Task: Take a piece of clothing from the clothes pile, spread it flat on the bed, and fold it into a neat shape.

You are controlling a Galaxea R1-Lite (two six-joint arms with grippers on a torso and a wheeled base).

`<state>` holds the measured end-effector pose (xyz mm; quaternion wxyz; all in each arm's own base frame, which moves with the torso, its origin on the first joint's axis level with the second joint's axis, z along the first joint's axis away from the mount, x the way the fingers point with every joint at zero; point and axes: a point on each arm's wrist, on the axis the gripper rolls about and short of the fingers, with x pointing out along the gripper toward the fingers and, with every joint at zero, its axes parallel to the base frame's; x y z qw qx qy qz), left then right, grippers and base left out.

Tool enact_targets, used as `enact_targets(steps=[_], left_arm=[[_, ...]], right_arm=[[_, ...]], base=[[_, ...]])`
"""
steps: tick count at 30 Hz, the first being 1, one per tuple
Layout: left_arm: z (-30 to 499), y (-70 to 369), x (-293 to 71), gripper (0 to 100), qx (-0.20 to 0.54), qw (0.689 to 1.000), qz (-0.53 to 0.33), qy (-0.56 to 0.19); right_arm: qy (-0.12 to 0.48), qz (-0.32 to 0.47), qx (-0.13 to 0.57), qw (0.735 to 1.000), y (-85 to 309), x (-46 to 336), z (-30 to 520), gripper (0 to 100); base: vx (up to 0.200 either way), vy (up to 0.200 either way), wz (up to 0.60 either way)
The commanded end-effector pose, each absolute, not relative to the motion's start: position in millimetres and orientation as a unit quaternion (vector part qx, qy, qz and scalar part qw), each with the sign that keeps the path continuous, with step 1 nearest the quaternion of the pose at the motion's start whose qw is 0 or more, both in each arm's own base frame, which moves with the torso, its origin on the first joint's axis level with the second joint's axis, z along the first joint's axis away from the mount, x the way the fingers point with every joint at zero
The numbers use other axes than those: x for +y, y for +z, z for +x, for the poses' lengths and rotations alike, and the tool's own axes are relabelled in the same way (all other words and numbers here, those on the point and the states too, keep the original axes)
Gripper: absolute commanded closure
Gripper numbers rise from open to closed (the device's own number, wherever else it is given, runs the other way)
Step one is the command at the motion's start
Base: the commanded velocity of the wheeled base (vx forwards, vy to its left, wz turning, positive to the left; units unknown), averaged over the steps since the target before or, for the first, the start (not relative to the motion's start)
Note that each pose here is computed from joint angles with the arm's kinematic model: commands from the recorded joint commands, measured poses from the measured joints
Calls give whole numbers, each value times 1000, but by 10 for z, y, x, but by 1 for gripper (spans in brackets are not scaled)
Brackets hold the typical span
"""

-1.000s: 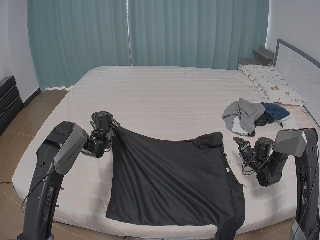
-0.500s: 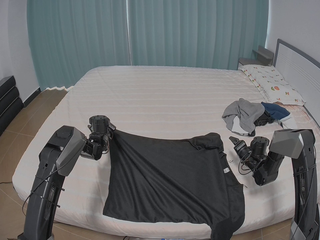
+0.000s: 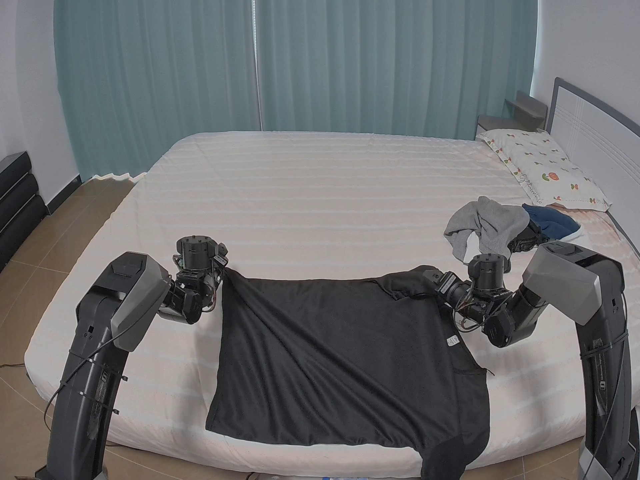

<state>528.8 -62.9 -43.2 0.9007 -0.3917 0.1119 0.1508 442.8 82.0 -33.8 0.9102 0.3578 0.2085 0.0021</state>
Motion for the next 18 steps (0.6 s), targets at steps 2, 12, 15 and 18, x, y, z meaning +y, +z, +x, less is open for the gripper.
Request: enact_targets(steps=[2, 12, 15, 18], left_arm=[[5182, -246, -600, 0, 110, 885, -422, 165], [5044, -197, -608, 0, 129, 882, -422, 166], [5041, -202, -608, 0, 130, 882, -421, 167], [5040, -211, -608, 0, 132, 882, -421, 167]], right_arm=[[33, 351, 213, 911, -154, 1131, 4561, 0], [15, 344, 254, 904, -337, 1181, 4729, 0], [5, 341, 270, 901, -447, 1172, 4819, 100], [-1, 343, 269, 900, -462, 1177, 4912, 100]], base=[[0, 0, 0], [0, 0, 0], [0, 0, 0], [0, 0, 0]])
